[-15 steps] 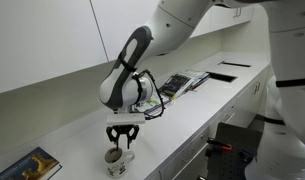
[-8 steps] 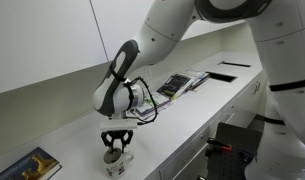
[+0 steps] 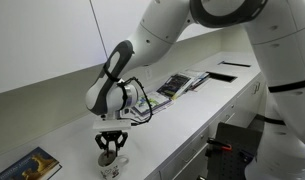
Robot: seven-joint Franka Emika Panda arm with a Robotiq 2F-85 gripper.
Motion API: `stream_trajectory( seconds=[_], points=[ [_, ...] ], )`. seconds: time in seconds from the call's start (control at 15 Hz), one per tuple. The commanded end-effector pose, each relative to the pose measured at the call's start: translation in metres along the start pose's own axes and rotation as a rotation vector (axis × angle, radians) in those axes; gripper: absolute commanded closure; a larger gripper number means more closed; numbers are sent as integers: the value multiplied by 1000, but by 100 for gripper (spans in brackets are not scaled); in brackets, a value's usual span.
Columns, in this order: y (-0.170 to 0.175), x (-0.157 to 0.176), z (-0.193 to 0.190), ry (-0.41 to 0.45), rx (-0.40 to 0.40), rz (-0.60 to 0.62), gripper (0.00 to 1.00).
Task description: Remove the pen from the cup and put it on the counter
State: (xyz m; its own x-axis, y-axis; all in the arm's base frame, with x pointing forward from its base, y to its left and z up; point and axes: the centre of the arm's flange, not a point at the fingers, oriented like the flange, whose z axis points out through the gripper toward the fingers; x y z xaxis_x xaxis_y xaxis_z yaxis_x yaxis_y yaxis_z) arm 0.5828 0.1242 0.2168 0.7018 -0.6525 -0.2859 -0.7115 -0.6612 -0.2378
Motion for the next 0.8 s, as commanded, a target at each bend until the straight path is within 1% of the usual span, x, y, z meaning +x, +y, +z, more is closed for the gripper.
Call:
stream_trajectory(
  seconds=[0.0,0.07,0.27,0.33,0.4,0.53,0.73],
  points=[
    [-16,0,-4,-13,-10,44,62],
    [-19,1,-3,-17,-5,51,60],
    [-29,6,5,-29,1,66,65],
    [-31,8,9,-36,-1,67,65],
    [-32,11,14,-45,-6,72,67],
    [-32,17,25,-59,-13,88,64],
    [-32,26,40,-78,-9,107,65]
  ],
)
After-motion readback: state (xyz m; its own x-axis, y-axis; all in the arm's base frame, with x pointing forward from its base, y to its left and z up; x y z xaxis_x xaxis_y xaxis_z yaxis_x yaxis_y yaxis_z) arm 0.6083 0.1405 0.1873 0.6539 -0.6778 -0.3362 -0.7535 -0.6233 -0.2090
